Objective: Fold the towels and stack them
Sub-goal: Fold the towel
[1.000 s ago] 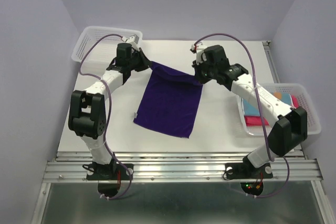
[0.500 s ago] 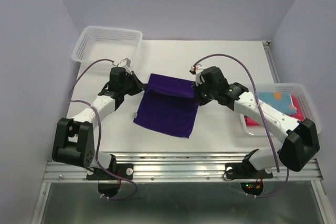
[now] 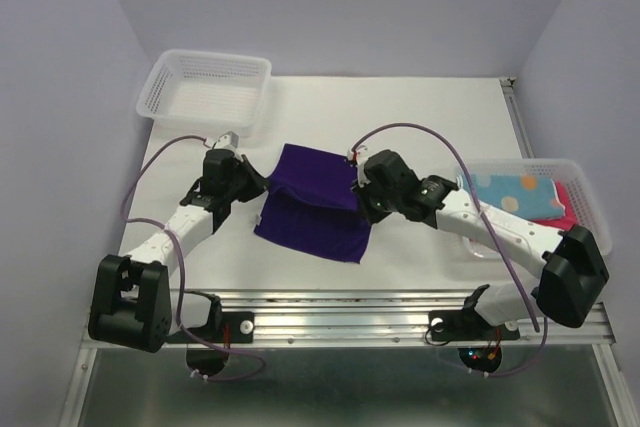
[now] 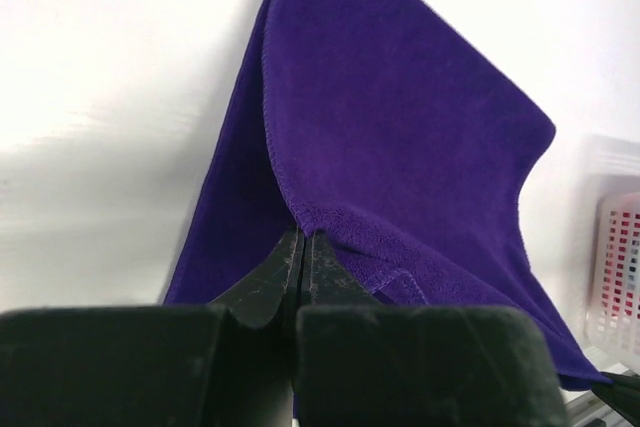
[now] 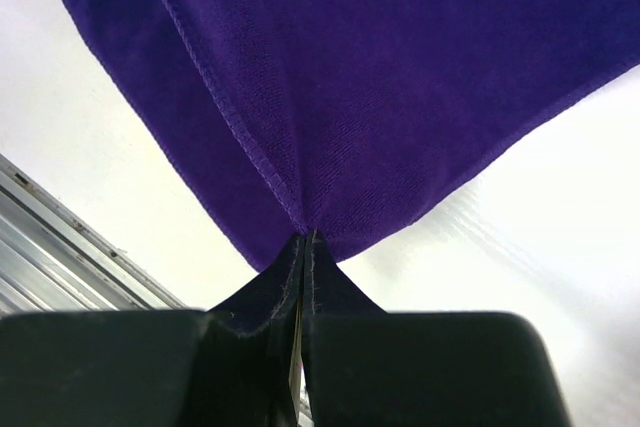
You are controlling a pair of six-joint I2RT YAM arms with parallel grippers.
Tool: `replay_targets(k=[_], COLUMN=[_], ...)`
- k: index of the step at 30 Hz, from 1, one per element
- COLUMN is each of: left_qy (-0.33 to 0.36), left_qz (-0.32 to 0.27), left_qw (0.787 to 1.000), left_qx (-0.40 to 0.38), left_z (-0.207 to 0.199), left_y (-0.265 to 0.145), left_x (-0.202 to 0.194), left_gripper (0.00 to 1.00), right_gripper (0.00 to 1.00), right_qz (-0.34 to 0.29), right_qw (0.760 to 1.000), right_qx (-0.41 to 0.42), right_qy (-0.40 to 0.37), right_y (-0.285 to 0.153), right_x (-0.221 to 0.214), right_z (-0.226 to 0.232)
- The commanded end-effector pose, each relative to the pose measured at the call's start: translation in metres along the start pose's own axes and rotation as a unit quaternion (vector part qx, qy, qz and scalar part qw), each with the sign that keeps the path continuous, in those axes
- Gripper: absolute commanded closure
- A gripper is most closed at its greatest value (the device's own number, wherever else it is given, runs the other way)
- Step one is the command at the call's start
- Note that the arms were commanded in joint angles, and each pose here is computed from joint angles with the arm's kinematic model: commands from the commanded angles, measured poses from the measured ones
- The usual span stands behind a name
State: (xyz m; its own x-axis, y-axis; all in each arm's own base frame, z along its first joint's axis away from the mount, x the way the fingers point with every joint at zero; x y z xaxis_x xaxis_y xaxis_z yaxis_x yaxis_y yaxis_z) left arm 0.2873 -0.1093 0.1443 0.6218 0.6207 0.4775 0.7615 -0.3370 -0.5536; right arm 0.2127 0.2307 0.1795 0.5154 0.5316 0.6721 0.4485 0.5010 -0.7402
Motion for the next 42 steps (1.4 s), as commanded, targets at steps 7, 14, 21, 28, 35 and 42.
replay_targets(k=[7,14,21,28,35,42], left_qy=[-0.019,-0.044,-0.068,-0.072,-0.072,-0.078], left_qz=[-0.022,-0.014,-0.01,0.027,0.037,0.018], left_qw=[0.999,0.997,0.991,0.984,0.977,0.984], left_qx=[0.016,0.059,0.116,0.16,0.199,0.161], left_z=[0.006,0.025,0.055,0.078,0.086,0.059], left_y=[-0.018,-0.02,-0.019,-0.007,-0.012,-0.028], left_x=[-0.003,-0.016,-0.034,-0.052,-0.056,-0.048], left_gripper=[1.0,1.0,1.0,1.0,0.93,0.18], right_gripper=[0.99,0.99,0.96,0.95,0.38,0.0], right_qz=[0.013,0.042,0.083,0.104,0.125,0.049], right_qw=[1.0,0.999,0.996,0.993,0.99,0.998], right_qx=[-0.002,0.0,0.011,0.052,0.069,0.025], right_qy=[-0.002,-0.009,-0.008,0.005,0.008,0.002], right_y=[-0.009,0.001,0.021,0.045,0.053,0.027], right_x=[-0.008,-0.022,-0.044,-0.058,-0.075,-0.043], right_z=[0.024,0.029,0.032,0.042,0.046,0.036])
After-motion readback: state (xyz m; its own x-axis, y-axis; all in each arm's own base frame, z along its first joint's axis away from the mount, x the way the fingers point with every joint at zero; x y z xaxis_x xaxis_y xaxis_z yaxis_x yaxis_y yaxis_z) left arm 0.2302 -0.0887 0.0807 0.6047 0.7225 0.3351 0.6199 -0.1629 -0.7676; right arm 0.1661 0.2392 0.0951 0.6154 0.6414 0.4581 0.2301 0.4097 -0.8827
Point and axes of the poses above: each gripper's point midway between its finger pads, its own y axis out along the fingers, its own z axis along the line the jaws close on, x = y × z, the point moved 6 cm from there along -y, back along the fingers, and after that the axes turned 12 degrees about -y, right-handed, at the moved point
